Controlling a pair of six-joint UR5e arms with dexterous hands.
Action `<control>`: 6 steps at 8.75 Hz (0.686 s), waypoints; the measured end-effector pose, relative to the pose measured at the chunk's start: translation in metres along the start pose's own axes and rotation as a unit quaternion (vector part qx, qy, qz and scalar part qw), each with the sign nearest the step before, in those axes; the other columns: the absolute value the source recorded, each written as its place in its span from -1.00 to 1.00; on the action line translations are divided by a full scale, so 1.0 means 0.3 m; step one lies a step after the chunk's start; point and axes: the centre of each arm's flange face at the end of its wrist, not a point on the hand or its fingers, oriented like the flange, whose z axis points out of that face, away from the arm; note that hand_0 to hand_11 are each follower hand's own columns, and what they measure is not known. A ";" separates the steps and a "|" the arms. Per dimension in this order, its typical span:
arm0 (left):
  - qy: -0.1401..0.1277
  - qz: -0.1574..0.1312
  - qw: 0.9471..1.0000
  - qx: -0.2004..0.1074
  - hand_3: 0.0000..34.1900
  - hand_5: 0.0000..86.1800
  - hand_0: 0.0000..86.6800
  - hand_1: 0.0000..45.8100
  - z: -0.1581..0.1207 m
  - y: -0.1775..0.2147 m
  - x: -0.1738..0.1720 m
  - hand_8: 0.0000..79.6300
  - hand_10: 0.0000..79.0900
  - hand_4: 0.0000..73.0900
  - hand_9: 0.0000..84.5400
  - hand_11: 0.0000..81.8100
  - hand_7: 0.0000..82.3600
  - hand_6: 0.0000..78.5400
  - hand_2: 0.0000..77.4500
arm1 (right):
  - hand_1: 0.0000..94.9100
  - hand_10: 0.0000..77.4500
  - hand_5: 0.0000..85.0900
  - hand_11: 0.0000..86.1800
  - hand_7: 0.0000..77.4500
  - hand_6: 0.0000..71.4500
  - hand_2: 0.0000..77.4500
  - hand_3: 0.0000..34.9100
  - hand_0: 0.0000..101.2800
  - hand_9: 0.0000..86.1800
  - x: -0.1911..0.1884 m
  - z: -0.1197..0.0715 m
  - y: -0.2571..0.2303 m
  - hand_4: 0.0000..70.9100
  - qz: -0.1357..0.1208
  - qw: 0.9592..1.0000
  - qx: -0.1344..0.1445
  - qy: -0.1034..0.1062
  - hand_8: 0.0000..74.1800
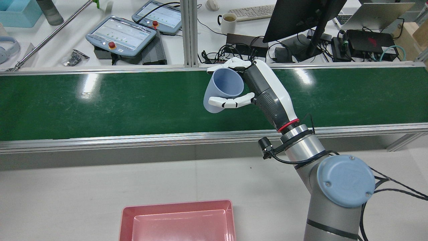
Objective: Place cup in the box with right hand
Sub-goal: 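Lift the cup off the belt and lower it into the pink tray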
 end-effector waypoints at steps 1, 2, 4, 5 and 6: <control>0.000 0.000 1.000 0.000 -1.00 -1.00 -1.00 -0.98 0.000 0.000 0.000 -1.00 -1.00 -1.00 -1.00 -1.00 -1.00 -1.00 -0.99 | -0.79 -0.41 -0.78 -0.20 0.80 -0.15 -0.35 -1.00 0.01 0.48 0.056 -0.049 0.065 -0.11 -0.006 1.000 -0.014 0.018 0.04; 0.000 0.000 1.000 0.000 -1.00 -1.00 -1.00 -0.98 0.000 0.000 0.000 -1.00 -1.00 -1.00 -1.00 -1.00 -1.00 -1.00 -0.99 | -0.79 -0.41 -0.74 -0.20 0.76 -0.19 -0.35 -1.00 0.01 0.48 0.112 -0.100 0.132 -0.22 -0.009 0.999 -0.031 0.033 0.04; 0.000 0.000 1.000 0.001 -1.00 -1.00 -1.00 -0.98 0.000 0.000 0.000 -1.00 -1.00 -1.00 -1.00 -1.00 -1.00 -1.00 -0.99 | -0.79 -0.41 -0.78 -0.20 0.80 -0.15 -0.35 -1.00 0.00 0.48 0.218 -0.211 0.243 -0.26 -0.016 0.996 -0.062 0.060 0.04; 0.000 0.000 1.000 0.001 -1.00 -1.00 -1.00 -0.98 -0.001 -0.001 0.000 -1.00 -1.00 -1.00 -1.00 -1.00 -1.00 -1.00 -0.99 | -0.74 -0.41 -0.78 -0.20 0.80 -0.15 -0.35 -1.00 0.00 0.43 0.269 -0.275 0.265 -0.26 -0.024 0.994 -0.072 0.078 0.04; 0.000 0.000 1.000 0.001 -1.00 -1.00 -1.00 -0.98 0.000 0.000 0.000 -1.00 -1.00 -1.00 -0.99 -1.00 -1.00 -1.00 -0.99 | -0.71 -0.41 -0.78 -0.20 0.80 -0.15 -0.37 -1.00 0.00 0.46 0.309 -0.330 0.260 -0.29 -0.033 0.992 -0.077 0.096 0.04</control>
